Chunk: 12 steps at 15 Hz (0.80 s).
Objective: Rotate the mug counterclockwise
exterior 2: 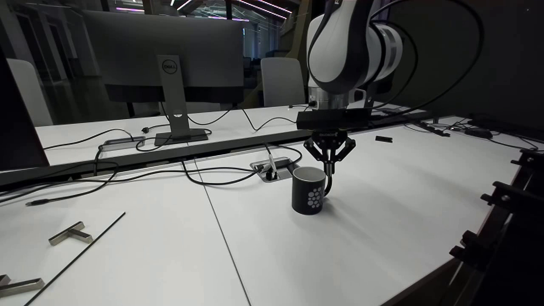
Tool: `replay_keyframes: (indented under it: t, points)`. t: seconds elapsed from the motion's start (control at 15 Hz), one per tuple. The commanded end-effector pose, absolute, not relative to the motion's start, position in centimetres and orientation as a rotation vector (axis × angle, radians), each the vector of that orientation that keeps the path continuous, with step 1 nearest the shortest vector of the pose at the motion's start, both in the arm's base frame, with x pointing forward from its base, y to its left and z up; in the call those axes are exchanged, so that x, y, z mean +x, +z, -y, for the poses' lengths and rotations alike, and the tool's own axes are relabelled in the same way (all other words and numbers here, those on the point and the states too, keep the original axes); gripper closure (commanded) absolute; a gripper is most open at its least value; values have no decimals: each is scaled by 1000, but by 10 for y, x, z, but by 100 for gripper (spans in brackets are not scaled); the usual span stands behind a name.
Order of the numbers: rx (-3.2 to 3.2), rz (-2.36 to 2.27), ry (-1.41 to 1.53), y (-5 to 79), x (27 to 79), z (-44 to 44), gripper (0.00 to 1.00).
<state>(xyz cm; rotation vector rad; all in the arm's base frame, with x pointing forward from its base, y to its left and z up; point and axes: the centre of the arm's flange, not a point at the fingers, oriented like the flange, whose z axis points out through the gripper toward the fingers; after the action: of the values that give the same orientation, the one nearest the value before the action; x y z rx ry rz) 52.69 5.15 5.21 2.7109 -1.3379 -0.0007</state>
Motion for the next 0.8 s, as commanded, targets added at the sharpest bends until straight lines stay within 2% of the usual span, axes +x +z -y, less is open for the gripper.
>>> replay_keyframes:
  t: [0.0, 0.73]
  points:
    - [2737, 1323, -35, 48, 531, -53, 100]
    - [2770, 1341, -134, 22, 515, -69, 100]
